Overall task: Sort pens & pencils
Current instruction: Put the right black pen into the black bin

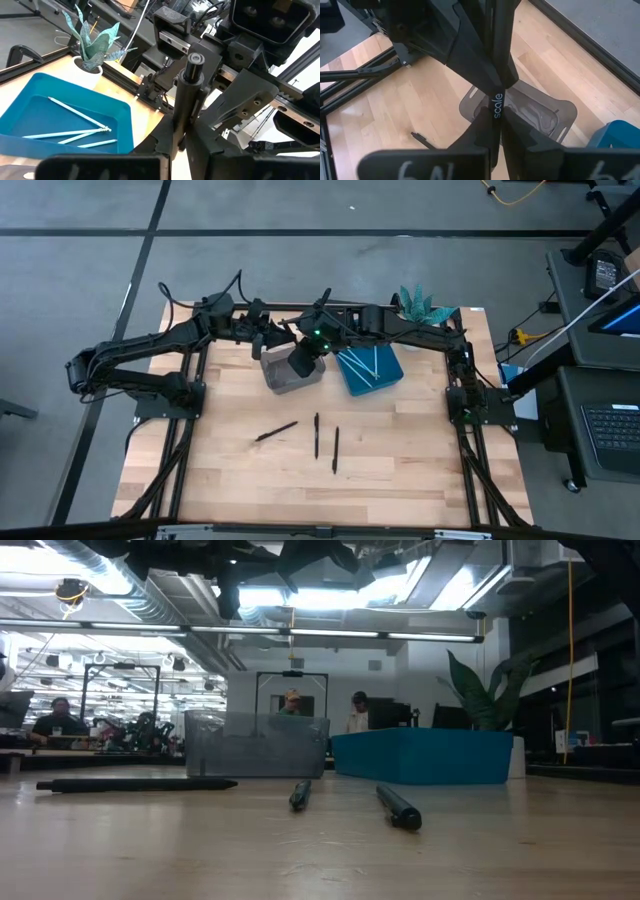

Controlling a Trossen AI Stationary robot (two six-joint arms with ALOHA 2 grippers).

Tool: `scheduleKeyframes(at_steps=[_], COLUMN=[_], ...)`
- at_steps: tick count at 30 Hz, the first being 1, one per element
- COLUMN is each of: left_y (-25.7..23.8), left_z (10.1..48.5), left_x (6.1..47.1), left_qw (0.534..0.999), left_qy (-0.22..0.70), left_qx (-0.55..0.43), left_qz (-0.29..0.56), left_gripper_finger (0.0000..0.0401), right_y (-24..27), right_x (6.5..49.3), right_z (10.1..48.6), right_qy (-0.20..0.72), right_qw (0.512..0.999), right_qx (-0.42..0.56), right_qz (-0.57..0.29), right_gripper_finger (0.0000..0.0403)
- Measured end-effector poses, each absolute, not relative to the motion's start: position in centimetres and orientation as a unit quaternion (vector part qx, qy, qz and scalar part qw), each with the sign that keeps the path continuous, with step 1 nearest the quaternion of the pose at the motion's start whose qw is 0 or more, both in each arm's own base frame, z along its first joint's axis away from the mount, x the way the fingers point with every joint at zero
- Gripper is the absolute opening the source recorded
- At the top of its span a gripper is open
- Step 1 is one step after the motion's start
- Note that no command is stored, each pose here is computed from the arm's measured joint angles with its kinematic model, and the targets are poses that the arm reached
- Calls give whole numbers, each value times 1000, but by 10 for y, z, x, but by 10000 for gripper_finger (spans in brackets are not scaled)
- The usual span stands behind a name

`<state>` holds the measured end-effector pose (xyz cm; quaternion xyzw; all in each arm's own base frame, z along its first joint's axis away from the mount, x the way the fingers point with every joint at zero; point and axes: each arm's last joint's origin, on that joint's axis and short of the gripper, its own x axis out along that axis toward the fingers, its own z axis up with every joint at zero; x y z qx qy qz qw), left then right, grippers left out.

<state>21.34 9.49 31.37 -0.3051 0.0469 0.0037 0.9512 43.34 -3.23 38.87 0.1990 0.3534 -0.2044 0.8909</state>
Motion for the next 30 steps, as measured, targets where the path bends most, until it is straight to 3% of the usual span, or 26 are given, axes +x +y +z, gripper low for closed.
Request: scheduleKeyframes(at_steps=[6,11,14,30], left_y=[95,95,95,100], left_z=[314,314,314,299], left_x=[213,213,214,208], left_qw=[951,951,951,945], left_qy=[47,46,46,111], left_qx=[-305,-305,-305,-306], left_qz=[3,0,0,39], left_gripper_finger=[24,24,24,24], right_y=[-32,-32,-32,-32], right_x=[434,434,434,425], right_z=[389,389,389,381], right_qy=[353,351,349,400], right_qw=[891,891,890,863], right_qx=[199,201,208,211], right_qz=[-204,-204,-207,-226], right_gripper_finger=[27,81,94,93])
